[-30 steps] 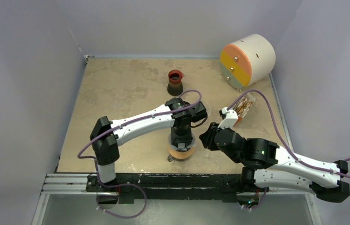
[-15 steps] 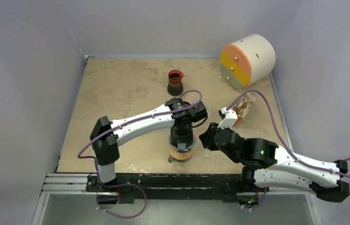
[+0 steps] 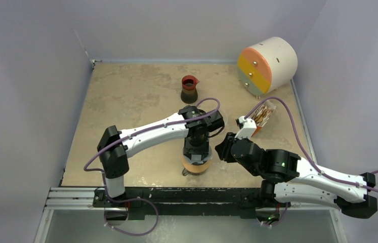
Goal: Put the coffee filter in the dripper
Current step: Place the coffee filter in the coffee dripper.
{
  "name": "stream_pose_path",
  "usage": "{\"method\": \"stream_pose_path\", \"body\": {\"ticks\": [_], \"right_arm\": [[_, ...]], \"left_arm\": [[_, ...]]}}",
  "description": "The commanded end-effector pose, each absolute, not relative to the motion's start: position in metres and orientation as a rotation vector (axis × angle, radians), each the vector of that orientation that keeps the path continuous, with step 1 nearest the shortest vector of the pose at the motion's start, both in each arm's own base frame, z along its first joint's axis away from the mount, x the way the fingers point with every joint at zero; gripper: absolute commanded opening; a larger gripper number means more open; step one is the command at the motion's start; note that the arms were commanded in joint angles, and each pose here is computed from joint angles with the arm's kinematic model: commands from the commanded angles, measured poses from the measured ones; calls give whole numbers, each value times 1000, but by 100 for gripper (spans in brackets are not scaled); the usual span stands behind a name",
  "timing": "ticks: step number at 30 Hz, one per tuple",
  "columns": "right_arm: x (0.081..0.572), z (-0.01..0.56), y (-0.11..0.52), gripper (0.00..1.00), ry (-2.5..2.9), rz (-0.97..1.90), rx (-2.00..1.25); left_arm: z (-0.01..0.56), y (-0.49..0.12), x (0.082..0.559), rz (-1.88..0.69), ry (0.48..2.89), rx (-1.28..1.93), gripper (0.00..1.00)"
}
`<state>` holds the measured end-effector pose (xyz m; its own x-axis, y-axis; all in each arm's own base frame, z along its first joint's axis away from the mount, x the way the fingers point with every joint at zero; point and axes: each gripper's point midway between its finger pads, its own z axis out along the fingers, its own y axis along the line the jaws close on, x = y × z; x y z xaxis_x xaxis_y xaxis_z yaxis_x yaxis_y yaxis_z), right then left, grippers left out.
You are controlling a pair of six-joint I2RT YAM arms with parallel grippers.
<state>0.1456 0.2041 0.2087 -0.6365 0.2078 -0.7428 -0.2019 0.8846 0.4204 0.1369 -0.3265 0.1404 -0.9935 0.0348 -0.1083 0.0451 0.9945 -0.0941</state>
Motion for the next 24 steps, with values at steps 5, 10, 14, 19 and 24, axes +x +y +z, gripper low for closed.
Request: {"method": "stream_pose_path", "body": {"ticks": [5, 10, 14, 19, 24], "right_arm": [[151, 217, 204, 34, 2155, 588, 35], [151, 217, 205, 34, 2155, 589, 36], [151, 218, 205, 34, 2155, 587, 32], [152, 220, 206, 34, 2151, 590, 30], [152, 221, 207, 34, 2149, 588, 24]], "left_arm": [[162, -331, 138, -244, 2988, 161, 44], [163, -333, 137, -292, 2978, 179, 41], [165, -334, 137, -306, 2973, 191, 28], [167, -333, 137, -301, 2971, 201, 11], [170, -330, 138, -281, 2965, 214, 0]]}}
